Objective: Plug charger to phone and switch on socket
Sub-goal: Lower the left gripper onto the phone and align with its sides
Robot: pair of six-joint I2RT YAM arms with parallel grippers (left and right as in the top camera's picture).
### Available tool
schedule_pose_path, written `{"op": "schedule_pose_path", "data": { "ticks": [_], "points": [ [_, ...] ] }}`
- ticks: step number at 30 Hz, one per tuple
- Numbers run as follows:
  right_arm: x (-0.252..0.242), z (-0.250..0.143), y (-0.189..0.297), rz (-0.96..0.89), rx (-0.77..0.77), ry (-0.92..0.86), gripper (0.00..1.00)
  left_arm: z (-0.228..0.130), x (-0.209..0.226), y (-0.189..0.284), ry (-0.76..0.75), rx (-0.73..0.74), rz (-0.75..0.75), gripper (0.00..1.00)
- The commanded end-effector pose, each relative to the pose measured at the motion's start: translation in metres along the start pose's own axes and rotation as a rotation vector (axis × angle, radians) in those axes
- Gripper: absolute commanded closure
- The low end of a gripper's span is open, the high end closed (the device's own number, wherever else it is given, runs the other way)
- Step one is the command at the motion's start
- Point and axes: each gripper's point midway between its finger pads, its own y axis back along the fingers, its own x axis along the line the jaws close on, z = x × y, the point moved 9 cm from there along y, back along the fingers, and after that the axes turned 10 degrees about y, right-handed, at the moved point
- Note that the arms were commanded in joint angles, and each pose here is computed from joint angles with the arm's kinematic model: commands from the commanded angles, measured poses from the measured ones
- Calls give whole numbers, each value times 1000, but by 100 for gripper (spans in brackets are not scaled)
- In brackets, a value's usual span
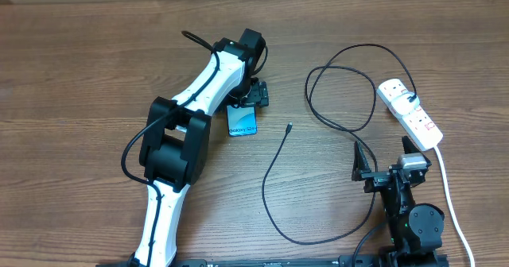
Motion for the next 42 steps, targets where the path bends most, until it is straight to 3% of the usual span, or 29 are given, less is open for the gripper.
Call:
{"op": "schedule_pose_path", "data": {
  "ticks": [1,29,42],
  "points": [
    [0,-2,0,-4,-4,-2,0,-4,10,-9,-27,-3,86,0],
    [0,-2,0,-4,-4,-2,0,0,18,-9,-20,49,45,0],
    [0,-2,0,-4,-4,-2,0,0,18,-11,-16,49,45,12]
  ]
}}
